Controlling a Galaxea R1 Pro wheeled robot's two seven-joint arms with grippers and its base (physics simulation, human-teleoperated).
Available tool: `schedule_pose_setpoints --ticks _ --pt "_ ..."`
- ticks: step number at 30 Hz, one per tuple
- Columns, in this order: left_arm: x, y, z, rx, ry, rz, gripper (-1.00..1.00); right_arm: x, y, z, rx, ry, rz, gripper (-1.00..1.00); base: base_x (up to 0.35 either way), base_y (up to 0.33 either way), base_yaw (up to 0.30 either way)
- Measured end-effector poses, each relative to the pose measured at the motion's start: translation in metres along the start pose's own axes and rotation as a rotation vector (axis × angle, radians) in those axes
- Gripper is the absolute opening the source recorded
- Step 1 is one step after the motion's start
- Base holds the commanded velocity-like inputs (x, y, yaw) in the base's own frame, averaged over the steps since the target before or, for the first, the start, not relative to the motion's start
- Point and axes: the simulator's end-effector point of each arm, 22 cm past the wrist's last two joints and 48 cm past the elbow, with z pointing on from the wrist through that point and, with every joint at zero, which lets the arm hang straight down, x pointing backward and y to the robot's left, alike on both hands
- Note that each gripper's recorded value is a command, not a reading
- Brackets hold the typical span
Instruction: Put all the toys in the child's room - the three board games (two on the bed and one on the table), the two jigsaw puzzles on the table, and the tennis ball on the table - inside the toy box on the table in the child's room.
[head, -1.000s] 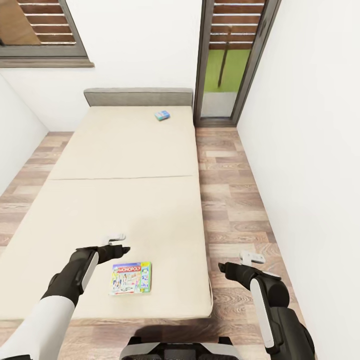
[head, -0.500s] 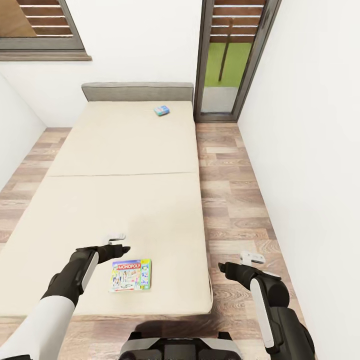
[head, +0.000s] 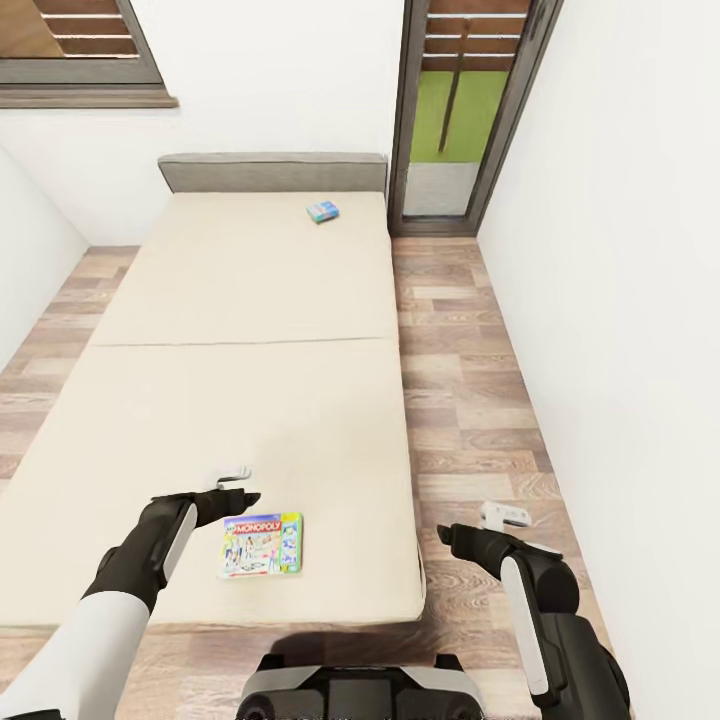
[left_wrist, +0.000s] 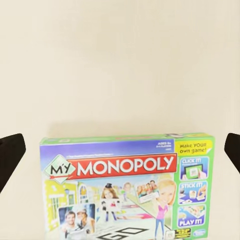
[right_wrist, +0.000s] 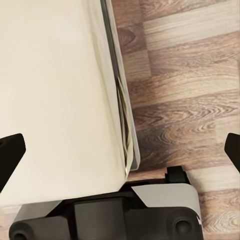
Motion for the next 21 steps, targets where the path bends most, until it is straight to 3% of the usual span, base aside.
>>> schedule_pose_setpoints --ticks 21 --pt "0.015 0.001 0.012 0.007 0.029 -0.01 1.0 0.012 -0.025 0.012 0.041 0.034 0.045 1.0 0.0 0.0 0.0"
